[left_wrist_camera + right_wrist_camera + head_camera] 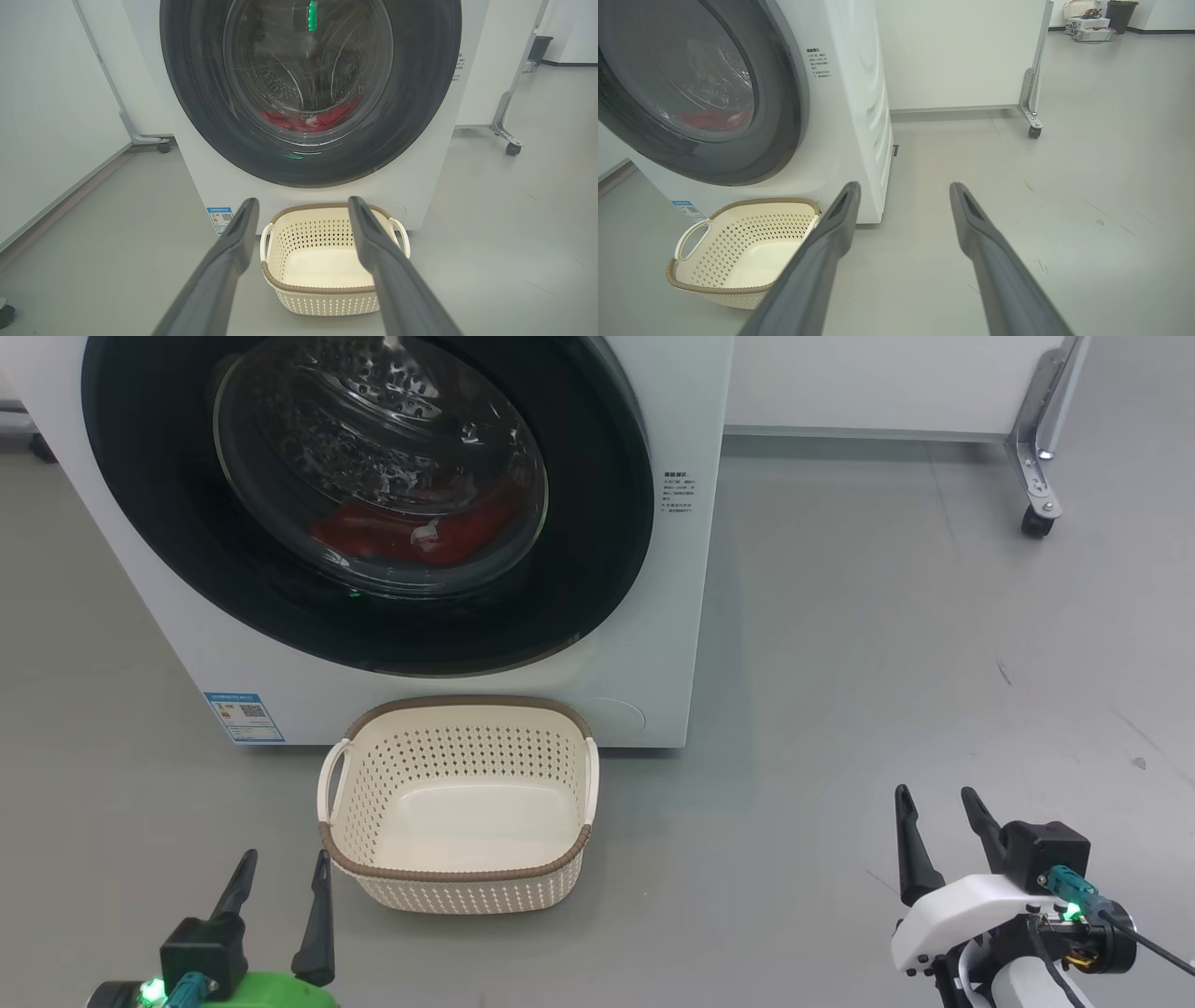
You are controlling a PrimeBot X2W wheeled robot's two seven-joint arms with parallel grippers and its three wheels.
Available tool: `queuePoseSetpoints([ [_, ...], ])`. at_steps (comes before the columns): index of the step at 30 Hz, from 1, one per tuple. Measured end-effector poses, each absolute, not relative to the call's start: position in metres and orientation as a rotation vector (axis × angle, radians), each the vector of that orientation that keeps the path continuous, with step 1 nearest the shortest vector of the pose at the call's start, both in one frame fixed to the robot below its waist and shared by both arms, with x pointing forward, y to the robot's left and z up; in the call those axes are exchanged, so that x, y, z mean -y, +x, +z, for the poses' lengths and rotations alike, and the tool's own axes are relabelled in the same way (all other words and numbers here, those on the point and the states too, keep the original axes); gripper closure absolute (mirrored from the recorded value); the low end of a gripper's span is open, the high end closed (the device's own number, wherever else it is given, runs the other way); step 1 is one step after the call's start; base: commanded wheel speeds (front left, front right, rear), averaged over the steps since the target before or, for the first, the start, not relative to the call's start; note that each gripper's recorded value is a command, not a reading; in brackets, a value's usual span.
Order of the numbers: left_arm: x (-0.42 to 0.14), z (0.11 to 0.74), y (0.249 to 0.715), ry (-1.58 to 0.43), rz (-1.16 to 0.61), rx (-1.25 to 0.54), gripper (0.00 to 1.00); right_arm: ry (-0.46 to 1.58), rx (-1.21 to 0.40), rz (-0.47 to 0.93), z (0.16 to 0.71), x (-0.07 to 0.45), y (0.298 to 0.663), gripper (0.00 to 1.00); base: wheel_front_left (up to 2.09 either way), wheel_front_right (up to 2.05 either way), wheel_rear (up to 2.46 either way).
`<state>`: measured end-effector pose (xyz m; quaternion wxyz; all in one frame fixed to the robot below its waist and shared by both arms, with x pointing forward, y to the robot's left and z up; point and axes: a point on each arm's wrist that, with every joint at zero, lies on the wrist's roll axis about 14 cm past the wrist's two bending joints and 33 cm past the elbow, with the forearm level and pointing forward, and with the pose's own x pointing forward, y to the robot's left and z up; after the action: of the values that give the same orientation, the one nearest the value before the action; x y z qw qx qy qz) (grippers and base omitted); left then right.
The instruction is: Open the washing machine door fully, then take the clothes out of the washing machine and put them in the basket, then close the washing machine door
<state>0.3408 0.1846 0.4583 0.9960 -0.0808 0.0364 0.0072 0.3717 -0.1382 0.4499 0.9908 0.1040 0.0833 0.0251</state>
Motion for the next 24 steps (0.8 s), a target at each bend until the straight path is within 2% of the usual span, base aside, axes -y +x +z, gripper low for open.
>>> queuePoseSetpoints([
  [24, -0.1807, 0.4515, 0.3394, -0.163, 0.006, -0.096, 0.0, 0.201, -0.179, 0.054, 0.4469, 0.1372, 0.3722, 0.0, 0.0, 0.0, 0.0],
])
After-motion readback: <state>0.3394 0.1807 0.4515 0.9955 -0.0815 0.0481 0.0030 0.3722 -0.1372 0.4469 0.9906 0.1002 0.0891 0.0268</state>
